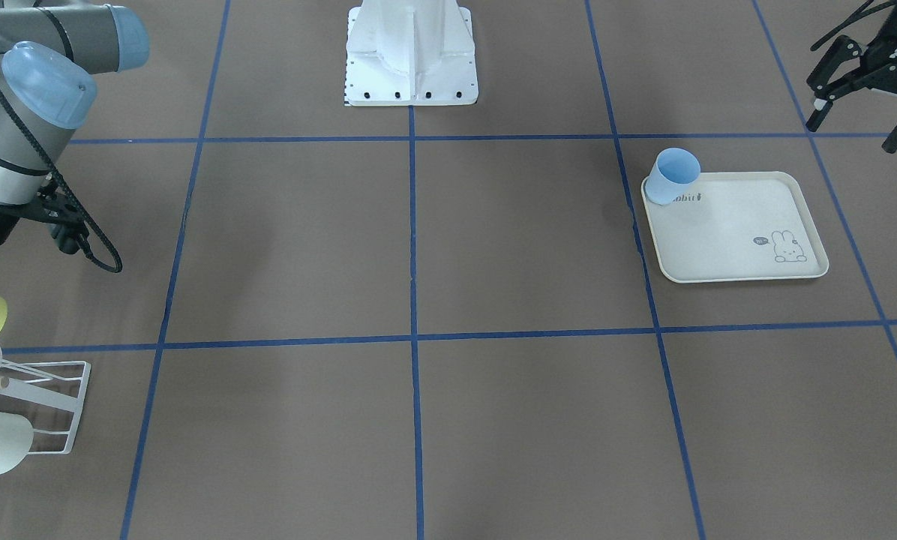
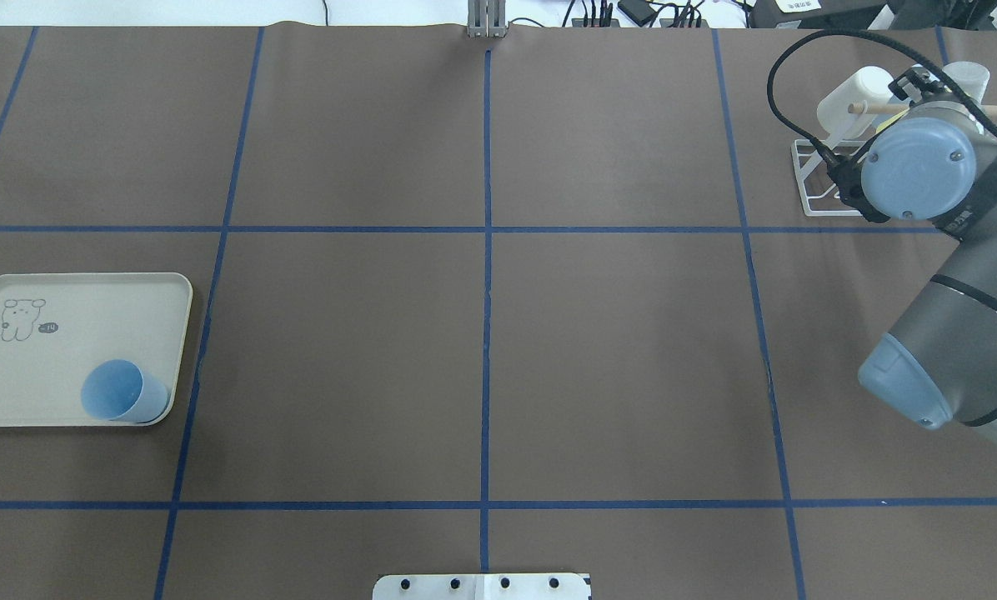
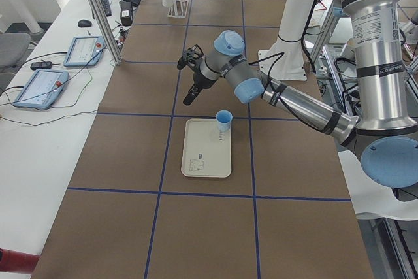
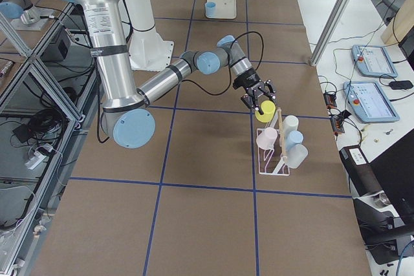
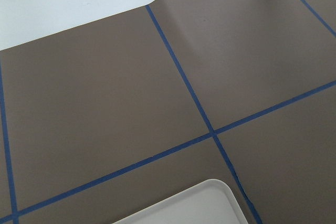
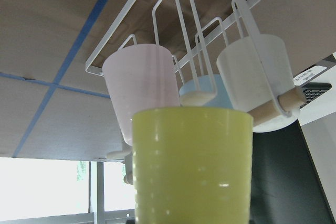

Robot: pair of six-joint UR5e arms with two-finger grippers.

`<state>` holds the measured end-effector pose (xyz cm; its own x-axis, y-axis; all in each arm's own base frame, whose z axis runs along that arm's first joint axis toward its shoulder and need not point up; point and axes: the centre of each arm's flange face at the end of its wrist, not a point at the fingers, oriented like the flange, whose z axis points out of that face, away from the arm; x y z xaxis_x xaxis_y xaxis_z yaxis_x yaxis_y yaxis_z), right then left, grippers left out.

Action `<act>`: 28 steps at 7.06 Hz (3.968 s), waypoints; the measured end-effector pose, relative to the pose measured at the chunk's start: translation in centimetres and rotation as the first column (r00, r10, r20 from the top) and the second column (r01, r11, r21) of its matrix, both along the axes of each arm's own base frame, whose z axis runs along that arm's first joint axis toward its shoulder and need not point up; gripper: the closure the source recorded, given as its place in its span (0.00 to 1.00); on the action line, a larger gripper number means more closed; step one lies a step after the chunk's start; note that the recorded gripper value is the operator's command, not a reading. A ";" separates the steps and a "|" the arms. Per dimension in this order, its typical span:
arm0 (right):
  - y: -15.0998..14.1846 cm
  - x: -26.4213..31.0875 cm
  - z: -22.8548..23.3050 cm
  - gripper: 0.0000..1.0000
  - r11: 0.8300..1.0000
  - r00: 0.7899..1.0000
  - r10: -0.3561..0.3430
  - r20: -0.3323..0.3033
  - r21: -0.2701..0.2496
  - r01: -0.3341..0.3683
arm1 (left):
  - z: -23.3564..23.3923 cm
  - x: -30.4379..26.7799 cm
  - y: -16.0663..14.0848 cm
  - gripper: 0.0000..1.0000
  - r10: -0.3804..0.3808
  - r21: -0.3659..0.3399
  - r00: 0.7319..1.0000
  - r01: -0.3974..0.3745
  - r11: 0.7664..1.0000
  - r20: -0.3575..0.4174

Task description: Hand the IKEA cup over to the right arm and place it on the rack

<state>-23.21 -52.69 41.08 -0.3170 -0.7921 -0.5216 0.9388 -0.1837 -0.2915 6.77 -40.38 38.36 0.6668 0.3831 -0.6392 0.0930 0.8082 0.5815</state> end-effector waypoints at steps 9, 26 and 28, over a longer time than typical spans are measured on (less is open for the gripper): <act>-1.1 -1.8 2.9 0.31 1.000 1.000 -0.010 0.000 0.004 0.010 | 0.1 0.0 0.0 0.00 0.000 -0.001 1.000 0.000 1.000 0.001; 6.7 -6.7 -11.5 0.01 0.919 0.069 0.387 0.920 -0.378 -0.116 | 4.6 12.8 2.5 0.00 -0.049 -0.198 0.992 0.025 0.980 -0.119; 9.4 -8.5 -14.5 0.01 0.874 -0.077 0.481 0.873 -0.485 -0.042 | 6.5 16.8 4.8 0.00 -0.069 -0.259 0.994 0.044 0.965 -0.090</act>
<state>-31.73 -43.31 26.61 0.5778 -0.8055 0.1318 0.2255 0.3127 0.9227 23.56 -35.53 44.90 0.6124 0.1612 -0.7739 0.1888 0.9208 0.3412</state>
